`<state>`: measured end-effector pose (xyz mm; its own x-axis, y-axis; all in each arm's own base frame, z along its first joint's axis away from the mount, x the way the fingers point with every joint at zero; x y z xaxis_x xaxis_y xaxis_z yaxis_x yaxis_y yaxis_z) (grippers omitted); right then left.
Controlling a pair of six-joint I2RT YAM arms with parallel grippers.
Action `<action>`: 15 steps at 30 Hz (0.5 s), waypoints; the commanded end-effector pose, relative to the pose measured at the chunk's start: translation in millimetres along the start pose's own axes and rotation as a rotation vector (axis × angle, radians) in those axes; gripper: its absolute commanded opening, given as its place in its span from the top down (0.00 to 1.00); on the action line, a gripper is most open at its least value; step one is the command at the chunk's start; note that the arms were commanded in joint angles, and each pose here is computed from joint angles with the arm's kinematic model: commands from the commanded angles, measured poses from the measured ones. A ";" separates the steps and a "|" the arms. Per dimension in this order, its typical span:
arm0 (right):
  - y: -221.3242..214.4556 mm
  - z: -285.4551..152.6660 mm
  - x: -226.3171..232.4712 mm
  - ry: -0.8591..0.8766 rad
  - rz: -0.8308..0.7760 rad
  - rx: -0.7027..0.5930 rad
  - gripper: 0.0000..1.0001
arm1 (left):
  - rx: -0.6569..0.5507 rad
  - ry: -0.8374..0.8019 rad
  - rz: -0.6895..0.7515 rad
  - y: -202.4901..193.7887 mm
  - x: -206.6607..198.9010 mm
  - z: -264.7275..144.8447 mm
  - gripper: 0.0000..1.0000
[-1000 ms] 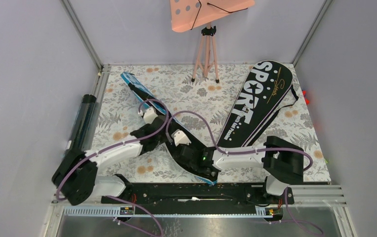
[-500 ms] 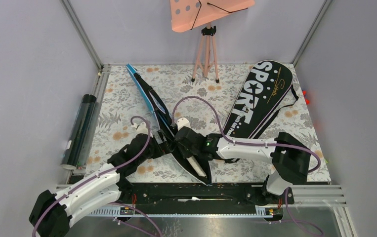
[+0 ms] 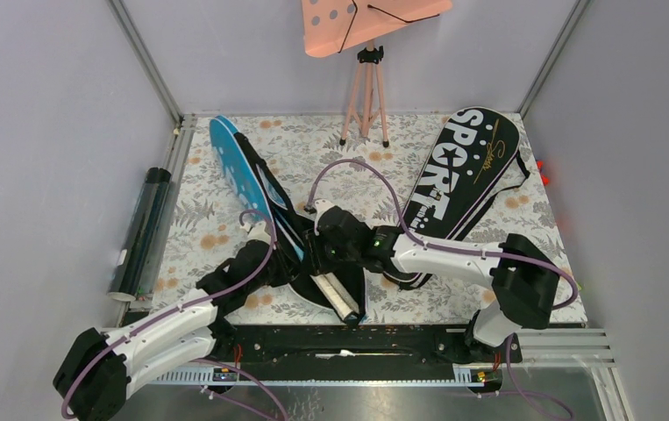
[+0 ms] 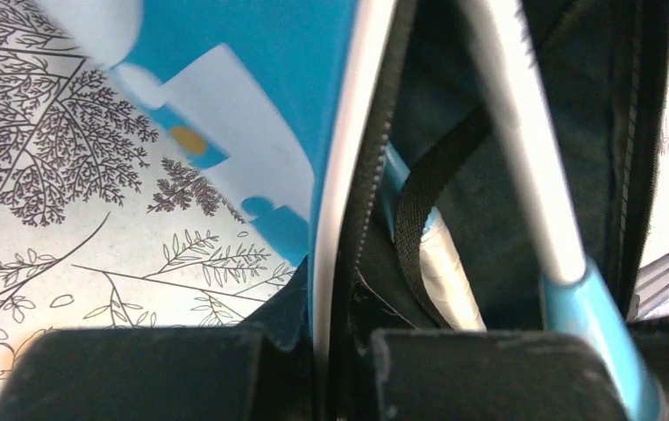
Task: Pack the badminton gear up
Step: Adjust the racket in the racket bag.
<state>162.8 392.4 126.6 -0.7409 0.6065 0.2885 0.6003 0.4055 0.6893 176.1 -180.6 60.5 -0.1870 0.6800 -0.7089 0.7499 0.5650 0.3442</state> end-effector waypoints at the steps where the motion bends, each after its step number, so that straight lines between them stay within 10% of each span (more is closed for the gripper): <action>1: 41.5 -9.7 72.2 0.412 -0.004 -0.132 0.84 | 0.005 -0.058 0.030 0.8 -12.4 -1.7 1.00; 7: 18.7 -16.2 99.8 0.662 -0.106 -0.057 0.49 | -0.029 -0.091 0.031 6.6 -17.9 -5.1 1.00; 15: 3.8 -17.6 22.2 0.190 -0.231 -0.037 0.35 | -0.054 -0.040 0.011 1.6 12.2 -9.1 1.00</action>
<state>140.1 409.8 113.8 -0.8418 0.3746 0.3886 0.5357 0.4912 0.6869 170.8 -172.3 61.7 -0.1484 0.6827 -0.7155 0.7379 0.5581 0.3795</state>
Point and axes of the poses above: each gripper's point midway between its finger pads, its own z axis out along the fingers, its own x axis along the line the jaws close on, y = z × x, the point moved 1 cm from there along -z, back along the fingers, and after that the axes turned 15 degrees about -z, right-handed, at the moved point
